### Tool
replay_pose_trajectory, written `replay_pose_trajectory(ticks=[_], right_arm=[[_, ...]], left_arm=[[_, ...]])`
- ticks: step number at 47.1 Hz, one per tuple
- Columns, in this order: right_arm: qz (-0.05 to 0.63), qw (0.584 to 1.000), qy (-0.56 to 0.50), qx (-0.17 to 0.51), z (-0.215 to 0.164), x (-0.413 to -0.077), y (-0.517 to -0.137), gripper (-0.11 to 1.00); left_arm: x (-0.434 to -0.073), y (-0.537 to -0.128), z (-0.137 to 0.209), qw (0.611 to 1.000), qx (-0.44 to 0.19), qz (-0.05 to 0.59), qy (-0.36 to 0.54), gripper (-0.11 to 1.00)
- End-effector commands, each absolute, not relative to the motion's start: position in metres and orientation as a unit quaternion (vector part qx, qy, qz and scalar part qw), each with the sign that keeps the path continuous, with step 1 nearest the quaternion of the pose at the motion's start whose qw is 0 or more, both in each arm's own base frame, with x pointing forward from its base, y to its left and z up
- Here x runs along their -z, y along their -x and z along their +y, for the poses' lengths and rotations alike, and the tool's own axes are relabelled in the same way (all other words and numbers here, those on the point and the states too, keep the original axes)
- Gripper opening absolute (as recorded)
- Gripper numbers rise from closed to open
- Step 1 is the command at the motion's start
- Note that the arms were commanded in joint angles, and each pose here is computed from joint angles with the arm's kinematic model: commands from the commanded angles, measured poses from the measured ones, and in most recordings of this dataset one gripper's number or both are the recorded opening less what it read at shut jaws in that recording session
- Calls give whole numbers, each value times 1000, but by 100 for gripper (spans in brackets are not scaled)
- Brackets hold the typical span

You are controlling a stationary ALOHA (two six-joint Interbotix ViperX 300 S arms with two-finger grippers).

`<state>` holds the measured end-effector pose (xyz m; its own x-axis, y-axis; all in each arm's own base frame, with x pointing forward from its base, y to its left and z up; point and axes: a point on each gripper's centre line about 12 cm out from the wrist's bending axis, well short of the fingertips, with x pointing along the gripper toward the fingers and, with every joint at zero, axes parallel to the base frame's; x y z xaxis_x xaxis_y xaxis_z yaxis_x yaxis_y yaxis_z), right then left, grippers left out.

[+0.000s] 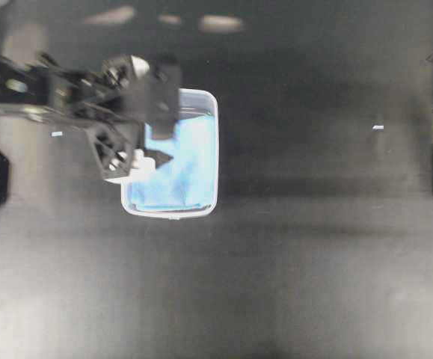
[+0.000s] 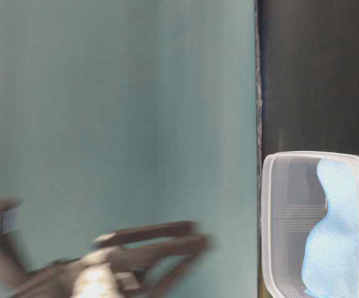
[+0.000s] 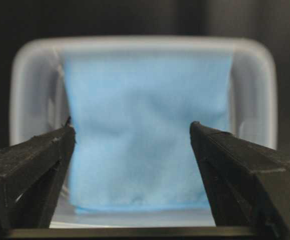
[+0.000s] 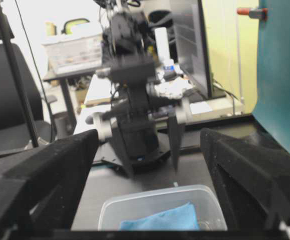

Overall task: Place the blue towel into the container with the left arm.
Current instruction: 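Lower the towel into the container and open the left gripper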

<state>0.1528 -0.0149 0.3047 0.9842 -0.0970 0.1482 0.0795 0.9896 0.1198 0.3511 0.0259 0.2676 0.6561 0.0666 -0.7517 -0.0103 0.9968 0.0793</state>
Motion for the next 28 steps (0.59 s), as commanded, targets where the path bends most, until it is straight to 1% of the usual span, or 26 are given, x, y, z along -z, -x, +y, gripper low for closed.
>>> replay_pose_trajectory(ticks=[1, 5, 8, 18, 28], right_arm=[[-80, 994, -59, 45, -15, -306, -154, 79], [-79, 994, -59, 45, -15, -305, -154, 79], [-77, 994, -59, 45, -15, -304, -154, 79], [-75, 994, -59, 45, -15, -302, -155, 79], [-73, 995, -59, 46, -15, -300, -155, 79]], left_arm=[[-323, -333, 21, 940, -21, 338, -39, 89], [-345, -314, 16, 953, -21, 302, -32, 89], [-355, -296, 13, 960, -21, 279, -21, 89], [-354, -250, 4, 970, -12, 241, -10, 88], [-358, -216, -1, 985, -2, 175, -12, 88]])
